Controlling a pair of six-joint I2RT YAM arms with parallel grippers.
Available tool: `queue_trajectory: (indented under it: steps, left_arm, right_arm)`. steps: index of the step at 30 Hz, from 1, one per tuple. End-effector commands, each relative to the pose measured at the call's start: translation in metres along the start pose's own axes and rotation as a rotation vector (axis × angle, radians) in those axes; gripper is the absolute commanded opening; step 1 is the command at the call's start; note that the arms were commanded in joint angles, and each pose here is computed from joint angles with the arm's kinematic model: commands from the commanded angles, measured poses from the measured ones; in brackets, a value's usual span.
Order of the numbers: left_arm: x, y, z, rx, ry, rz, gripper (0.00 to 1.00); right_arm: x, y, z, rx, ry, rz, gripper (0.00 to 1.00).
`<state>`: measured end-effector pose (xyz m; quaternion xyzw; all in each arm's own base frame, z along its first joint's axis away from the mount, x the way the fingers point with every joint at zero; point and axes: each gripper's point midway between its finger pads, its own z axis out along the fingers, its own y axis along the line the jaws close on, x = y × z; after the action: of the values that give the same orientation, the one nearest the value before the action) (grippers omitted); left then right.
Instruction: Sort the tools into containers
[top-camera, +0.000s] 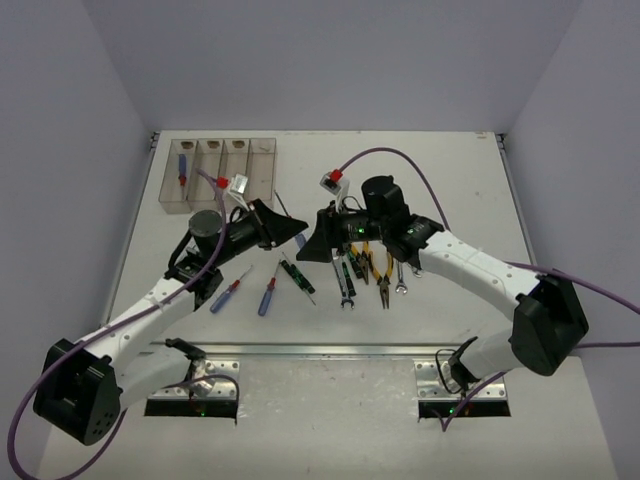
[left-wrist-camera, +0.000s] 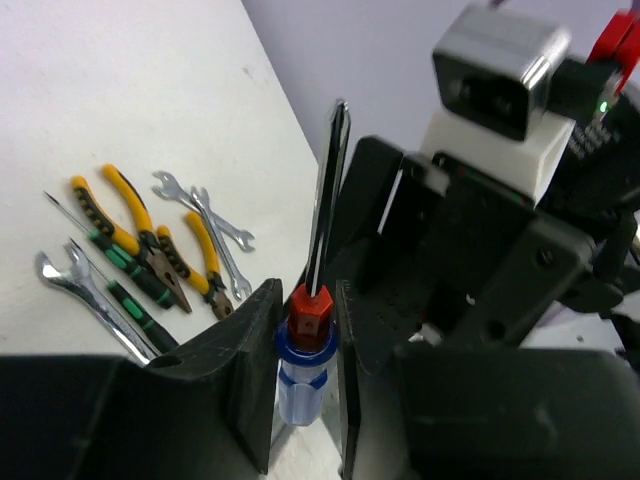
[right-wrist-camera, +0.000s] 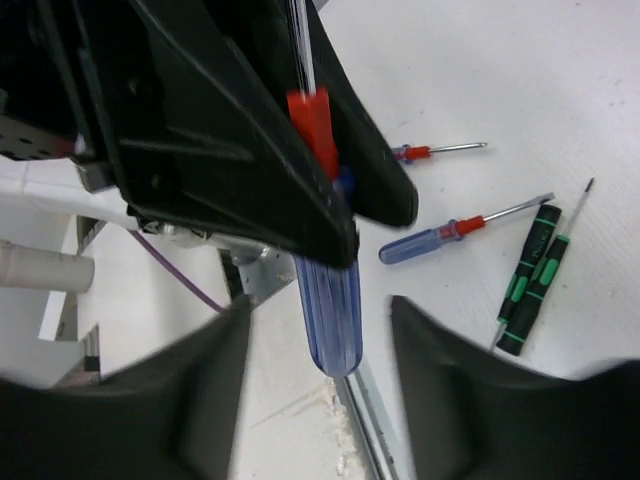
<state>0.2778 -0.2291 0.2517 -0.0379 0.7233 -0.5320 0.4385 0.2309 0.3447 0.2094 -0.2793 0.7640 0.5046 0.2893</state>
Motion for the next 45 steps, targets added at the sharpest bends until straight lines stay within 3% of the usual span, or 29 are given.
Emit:
queue_trajectory:
  steps: [1, 3, 5, 7, 8, 10, 14, 17, 20, 22, 26, 30, 32, 36, 37, 39, 41, 45]
  left_arm:
    - [-0.083, 0.043, 0.01, -0.42, -0.185, 0.222, 0.0]
    - [-0.111, 0.105, -0.011, -0.774, -0.271, 0.273, 0.0]
    - [-0.141, 0.153, -0.014, -0.981, -0.29, 0.276, 0.0]
    - [-0.167, 0.204, -0.031, -1.156, -0.307, 0.241, 0.0]
    - [-0.193, 0.206, -0.038, -1.187, -0.355, 0.231, 0.0]
    - [-0.246, 0.252, -0.058, -1.37, -0.412, 0.231, 0.0]
    - [-0.308, 0.321, -0.074, -1.592, -0.345, 0.397, 0.0]
    - [-0.322, 0.339, -0.079, -1.615, -0.317, 0.511, 0.0]
    - [-0.341, 0.335, -0.087, -1.523, -0.421, 0.521, 0.0]
    - [-0.348, 0.34, -0.091, -1.517, -0.405, 0.546, 0.0]
    - [-0.335, 0.376, -0.1, -1.607, -0.259, 0.61, 0.02]
    - [-0.308, 0.404, -0.101, -1.606, -0.149, 0.601, 0.15]
    - [-0.301, 0.41, -0.1, -1.594, -0.129, 0.585, 0.32]
    - [-0.313, 0.39, -0.097, -1.556, -0.174, 0.569, 0.78]
    - [-0.327, 0.371, -0.095, -1.531, -0.232, 0.565, 0.97]
    - [-0.35, 0.331, -0.094, -1.47, -0.32, 0.559, 1.0]
    - [-0.371, 0.283, -0.089, -1.374, -0.457, 0.465, 1.0]
    - [-0.359, 0.208, -0.085, -1.289, -0.497, 0.386, 1.0]
  right_arm:
    - [-0.007, -0.036, -0.025, 0.227, -0.023, 0.048, 0.99]
    - [-0.008, -0.091, -0.059, 0.605, -0.06, 0.02, 0.99]
    - [0.009, -0.113, -0.092, 0.786, -0.039, -0.004, 0.99]
    - [0.016, -0.123, -0.11, 0.862, -0.033, -0.03, 0.99]
    - [0.019, -0.124, -0.115, 0.871, -0.033, -0.029, 0.99]
    - [0.031, -0.127, -0.129, 0.909, -0.006, -0.04, 0.99]
    - [0.049, -0.127, -0.14, 0.925, 0.018, -0.044, 0.99]
    - [0.056, -0.125, -0.135, 0.887, 0.029, -0.036, 0.99]
    - [0.059, -0.125, -0.124, 0.844, 0.057, -0.023, 0.99]
    - [0.066, -0.125, -0.119, 0.822, 0.078, -0.011, 0.99]
    - [0.067, -0.122, -0.117, 0.8, 0.073, -0.009, 0.99]
    - [0.065, -0.119, -0.117, 0.79, 0.055, -0.015, 0.99]
    - [0.066, -0.121, -0.117, 0.794, 0.056, -0.016, 0.99]
    - [0.07, -0.124, -0.113, 0.788, 0.082, -0.008, 0.99]
    - [0.071, -0.123, -0.112, 0.782, 0.086, -0.006, 0.99]
    - [0.072, -0.125, -0.111, 0.786, 0.094, -0.006, 0.99]
    - [0.072, -0.128, -0.113, 0.801, 0.093, -0.008, 0.99]
    - [0.07, -0.128, -0.116, 0.815, 0.084, -0.019, 0.99]
